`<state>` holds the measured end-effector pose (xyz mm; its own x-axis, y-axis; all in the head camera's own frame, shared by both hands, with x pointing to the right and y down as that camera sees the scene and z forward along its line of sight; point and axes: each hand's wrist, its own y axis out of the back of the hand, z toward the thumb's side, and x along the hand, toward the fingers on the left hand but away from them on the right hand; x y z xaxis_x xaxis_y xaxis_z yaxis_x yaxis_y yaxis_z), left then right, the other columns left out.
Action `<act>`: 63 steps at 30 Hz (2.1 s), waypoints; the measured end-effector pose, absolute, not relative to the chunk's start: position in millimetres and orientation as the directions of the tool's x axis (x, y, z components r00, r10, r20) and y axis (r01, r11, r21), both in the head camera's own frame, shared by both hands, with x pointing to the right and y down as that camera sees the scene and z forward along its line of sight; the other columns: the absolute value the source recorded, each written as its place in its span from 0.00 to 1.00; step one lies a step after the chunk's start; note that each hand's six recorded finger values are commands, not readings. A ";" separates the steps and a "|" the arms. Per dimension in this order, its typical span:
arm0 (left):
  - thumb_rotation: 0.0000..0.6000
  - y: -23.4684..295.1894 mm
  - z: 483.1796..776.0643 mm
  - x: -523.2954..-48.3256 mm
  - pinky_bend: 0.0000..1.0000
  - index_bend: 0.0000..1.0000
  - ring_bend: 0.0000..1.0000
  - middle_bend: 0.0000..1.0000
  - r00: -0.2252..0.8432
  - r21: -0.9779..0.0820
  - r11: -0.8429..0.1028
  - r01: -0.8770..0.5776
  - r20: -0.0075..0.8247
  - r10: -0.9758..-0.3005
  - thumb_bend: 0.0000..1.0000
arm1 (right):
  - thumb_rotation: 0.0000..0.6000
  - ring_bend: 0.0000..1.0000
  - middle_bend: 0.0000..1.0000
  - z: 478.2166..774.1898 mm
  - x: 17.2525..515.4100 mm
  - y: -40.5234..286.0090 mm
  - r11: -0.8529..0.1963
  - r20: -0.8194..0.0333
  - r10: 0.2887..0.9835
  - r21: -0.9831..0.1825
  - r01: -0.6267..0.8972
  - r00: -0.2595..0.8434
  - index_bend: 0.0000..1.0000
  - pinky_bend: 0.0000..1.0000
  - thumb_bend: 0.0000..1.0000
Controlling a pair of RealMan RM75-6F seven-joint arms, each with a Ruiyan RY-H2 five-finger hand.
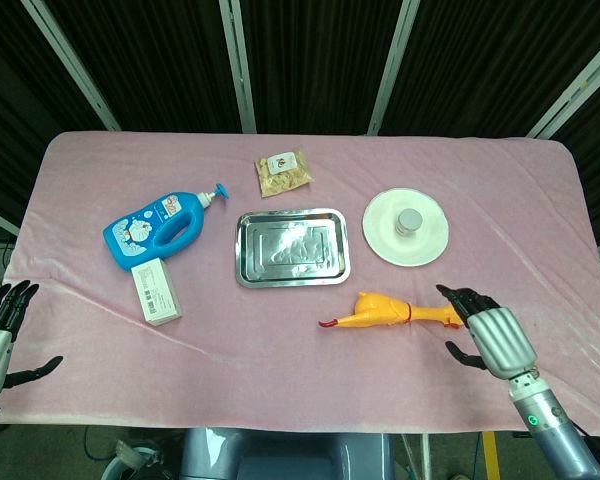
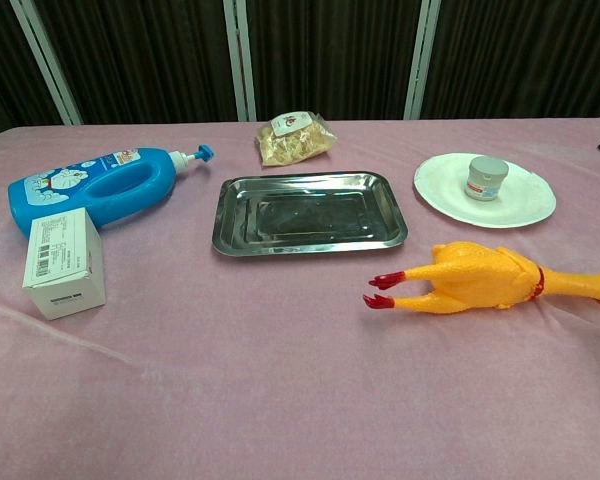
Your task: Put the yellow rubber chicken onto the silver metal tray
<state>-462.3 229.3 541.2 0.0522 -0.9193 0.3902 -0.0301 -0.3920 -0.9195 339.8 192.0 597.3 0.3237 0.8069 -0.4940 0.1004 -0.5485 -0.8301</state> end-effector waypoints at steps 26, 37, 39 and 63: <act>1.00 231.7 550.6 -470.2 0.00 0.02 0.03 0.06 0.030 -0.902 -0.430 -0.038 0.430 -0.903 0.00 | 1.00 0.23 0.24 704.1 329.0 157.9 -0.720 -0.693 0.674 -0.694 0.017 0.255 0.19 0.34 0.31; 1.00 235.8 553.0 -475.6 0.00 0.02 0.03 0.06 0.016 -0.896 -0.442 -0.048 0.442 -0.897 0.00 | 1.00 0.32 0.34 715.2 333.3 161.6 -0.728 -0.704 0.668 -0.685 0.017 0.239 0.37 0.44 0.31; 1.00 236.0 552.9 -475.6 0.00 0.03 0.03 0.06 0.017 -0.896 -0.442 -0.050 0.442 -0.897 0.00 | 1.00 0.38 0.39 716.9 333.0 163.2 -0.729 -0.705 0.667 -0.684 0.020 0.241 0.42 0.49 0.31; 1.00 221.7 555.5 -453.1 0.02 0.10 0.07 0.16 0.134 -0.888 -0.455 -0.063 0.444 -0.886 0.00 | 1.00 0.81 0.80 701.1 317.3 158.7 -0.753 -0.670 0.650 -0.630 0.190 0.358 1.00 0.97 0.43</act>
